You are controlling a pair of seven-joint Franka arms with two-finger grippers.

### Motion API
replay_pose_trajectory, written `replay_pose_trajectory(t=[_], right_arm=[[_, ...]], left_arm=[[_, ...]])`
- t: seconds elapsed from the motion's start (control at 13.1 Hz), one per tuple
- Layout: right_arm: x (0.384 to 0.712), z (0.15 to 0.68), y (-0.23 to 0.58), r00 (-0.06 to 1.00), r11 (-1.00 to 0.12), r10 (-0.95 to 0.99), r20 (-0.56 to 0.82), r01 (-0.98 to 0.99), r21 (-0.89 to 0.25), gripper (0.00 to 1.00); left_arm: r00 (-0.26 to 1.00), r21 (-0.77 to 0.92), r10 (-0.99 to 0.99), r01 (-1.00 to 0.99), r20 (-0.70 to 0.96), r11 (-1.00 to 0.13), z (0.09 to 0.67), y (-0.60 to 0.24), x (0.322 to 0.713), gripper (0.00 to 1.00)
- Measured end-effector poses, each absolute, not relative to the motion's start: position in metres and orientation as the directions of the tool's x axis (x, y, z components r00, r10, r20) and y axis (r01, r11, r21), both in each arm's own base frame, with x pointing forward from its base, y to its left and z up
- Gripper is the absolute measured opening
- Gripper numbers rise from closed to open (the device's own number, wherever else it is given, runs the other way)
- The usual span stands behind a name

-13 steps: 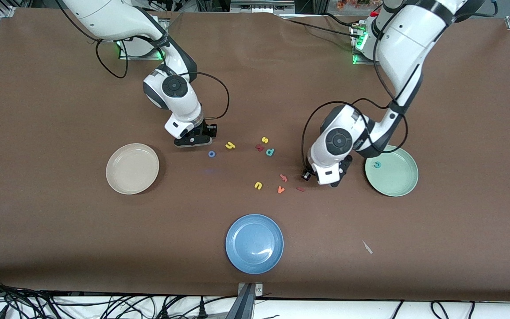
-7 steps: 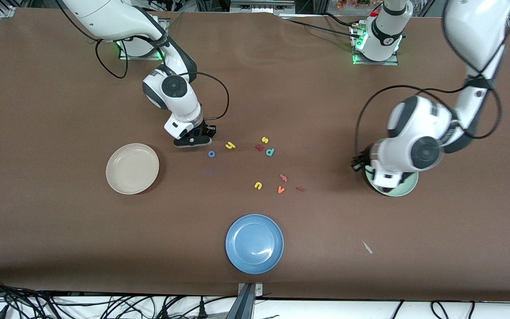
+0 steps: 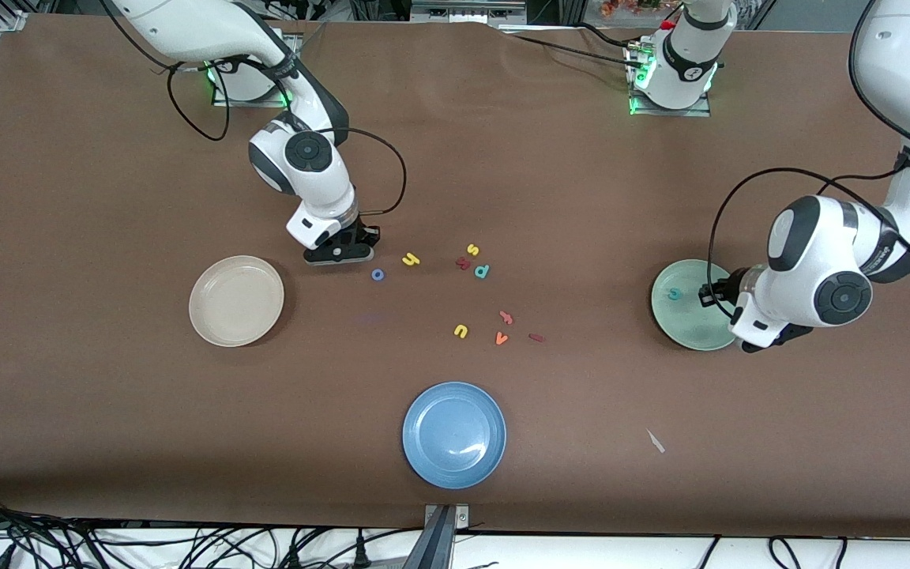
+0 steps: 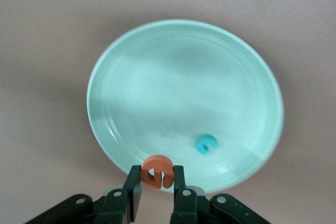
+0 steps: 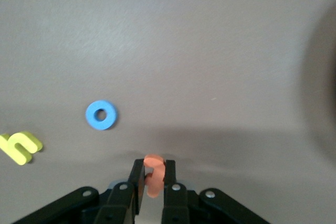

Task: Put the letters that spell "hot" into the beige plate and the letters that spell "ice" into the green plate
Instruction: 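Drop the e on the green plate while the right gripper carries f, then release f on the beige plate while the left gripper reaches pink i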

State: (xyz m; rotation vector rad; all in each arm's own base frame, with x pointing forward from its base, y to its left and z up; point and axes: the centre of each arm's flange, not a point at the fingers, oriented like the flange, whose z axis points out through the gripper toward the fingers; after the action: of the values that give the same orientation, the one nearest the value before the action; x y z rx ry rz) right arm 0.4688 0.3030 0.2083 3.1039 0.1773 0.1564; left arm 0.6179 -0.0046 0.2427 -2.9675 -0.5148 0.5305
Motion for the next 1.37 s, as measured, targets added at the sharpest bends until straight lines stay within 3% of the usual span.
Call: replay_pose_trajectory(t=[0.23,0.31,0.53,0.84,1.3,1.37], right_arm=[[0.488,0.243,0.270,0.982,-0.984,0.160,0.104,0.150,0.099,0.19],[0.493,0.252,0.259,0.981,-0.980,0.175,0.088,0.165,0.109,0.19],[0.506,0.276,0.221,0.968,-0.962,0.251,0.027,0.246,0.122,0.19],[0.532,0.282,0.141,0.940,-0.932,0.340,-0.014,0.339,0.128,0.19],[0.563,0.277,0.099,0.931,-0.924,0.364,-0.015,0.364,0.116,0.22],[0.565,0.272,0.099,0.931,-0.925,0.364,-0.021,0.364,0.111,0.30]], left_arm=[[0.886,-0.116,0.324,0.302,-0.333,-0.946,0.219,0.005,0.619,0.26],[0.885,-0.116,0.323,0.301,-0.337,-0.947,0.215,0.006,0.618,0.30],[0.891,-0.107,0.317,0.299,-0.324,-0.948,0.223,0.003,0.623,0.63],[0.862,-0.047,0.400,0.407,-0.312,-0.912,0.291,-0.049,0.644,1.00],[0.697,-0.100,0.662,0.664,-0.275,-0.741,0.315,-0.192,0.629,0.98],[0.665,-0.083,0.700,0.707,-0.261,-0.702,0.310,-0.208,0.630,0.98]])
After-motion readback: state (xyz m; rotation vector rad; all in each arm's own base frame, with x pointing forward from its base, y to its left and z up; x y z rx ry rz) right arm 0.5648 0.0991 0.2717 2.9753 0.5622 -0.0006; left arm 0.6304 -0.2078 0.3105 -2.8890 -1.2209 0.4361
